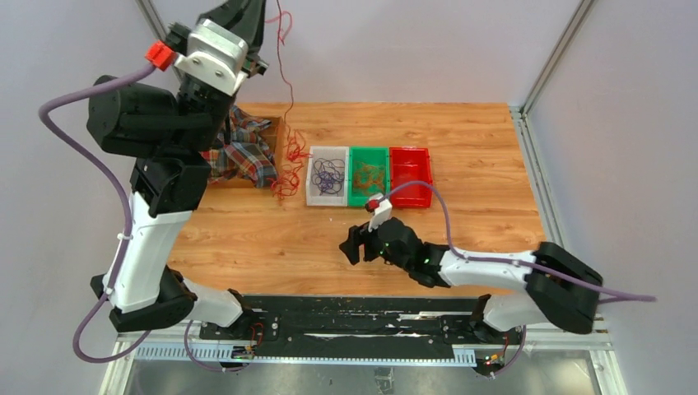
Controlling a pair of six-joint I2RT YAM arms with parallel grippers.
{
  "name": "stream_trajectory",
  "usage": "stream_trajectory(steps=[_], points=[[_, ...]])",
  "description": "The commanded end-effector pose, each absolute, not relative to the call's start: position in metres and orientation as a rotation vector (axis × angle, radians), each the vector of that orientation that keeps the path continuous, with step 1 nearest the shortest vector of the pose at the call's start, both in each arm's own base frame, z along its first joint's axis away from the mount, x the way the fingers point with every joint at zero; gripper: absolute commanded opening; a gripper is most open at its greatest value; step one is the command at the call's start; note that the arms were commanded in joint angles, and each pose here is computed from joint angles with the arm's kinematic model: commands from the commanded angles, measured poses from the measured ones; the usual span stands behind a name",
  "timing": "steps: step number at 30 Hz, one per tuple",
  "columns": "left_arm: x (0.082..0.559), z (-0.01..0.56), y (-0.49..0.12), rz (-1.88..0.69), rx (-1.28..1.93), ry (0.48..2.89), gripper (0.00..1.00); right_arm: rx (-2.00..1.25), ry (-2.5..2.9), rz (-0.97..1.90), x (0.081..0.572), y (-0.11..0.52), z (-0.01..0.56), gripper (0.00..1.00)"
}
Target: Untangle the cables
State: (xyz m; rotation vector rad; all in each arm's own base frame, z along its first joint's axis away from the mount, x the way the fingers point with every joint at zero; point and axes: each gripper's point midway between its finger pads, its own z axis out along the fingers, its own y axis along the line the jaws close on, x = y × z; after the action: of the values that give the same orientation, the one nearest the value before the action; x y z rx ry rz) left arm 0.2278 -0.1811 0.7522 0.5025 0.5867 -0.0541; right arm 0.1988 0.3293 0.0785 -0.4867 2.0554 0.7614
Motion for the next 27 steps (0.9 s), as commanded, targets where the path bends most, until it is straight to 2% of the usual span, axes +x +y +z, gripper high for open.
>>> stream_trajectory(steps=[1,6,10,14,18,21,23,27], points=[[0.229,0.727,-0.191,-0.073,0.573,0.615,0.0,-0.549,1.852,0.781,0.205,0.337,0.174,0.76],[0.234,0.713,-0.193,-0.063,0.602,0.66,0.0,-0.629,1.622,0.786,0.214,0.343,0.277,0.87],[0.238,0.697,-0.197,-0.062,0.638,0.7,0.0,-0.742,1.482,0.819,0.218,0.365,0.338,0.88],[0.239,0.683,-0.199,-0.071,0.656,0.722,0.01,-0.791,1.397,0.838,0.225,0.387,0.372,0.86],[0.239,0.677,-0.2,-0.085,0.662,0.732,0.0,-0.697,1.427,0.799,0.257,0.386,0.379,0.74],[0.237,0.675,-0.204,-0.11,0.678,0.737,0.0,-0.63,1.438,0.785,0.276,0.38,0.37,0.58],[0.236,0.676,-0.207,-0.131,0.686,0.735,0.0,-0.622,1.452,0.769,0.281,0.379,0.36,0.48],[0.233,0.685,-0.211,-0.152,0.697,0.714,0.0,-0.603,1.48,0.79,0.281,0.377,0.337,0.35]])
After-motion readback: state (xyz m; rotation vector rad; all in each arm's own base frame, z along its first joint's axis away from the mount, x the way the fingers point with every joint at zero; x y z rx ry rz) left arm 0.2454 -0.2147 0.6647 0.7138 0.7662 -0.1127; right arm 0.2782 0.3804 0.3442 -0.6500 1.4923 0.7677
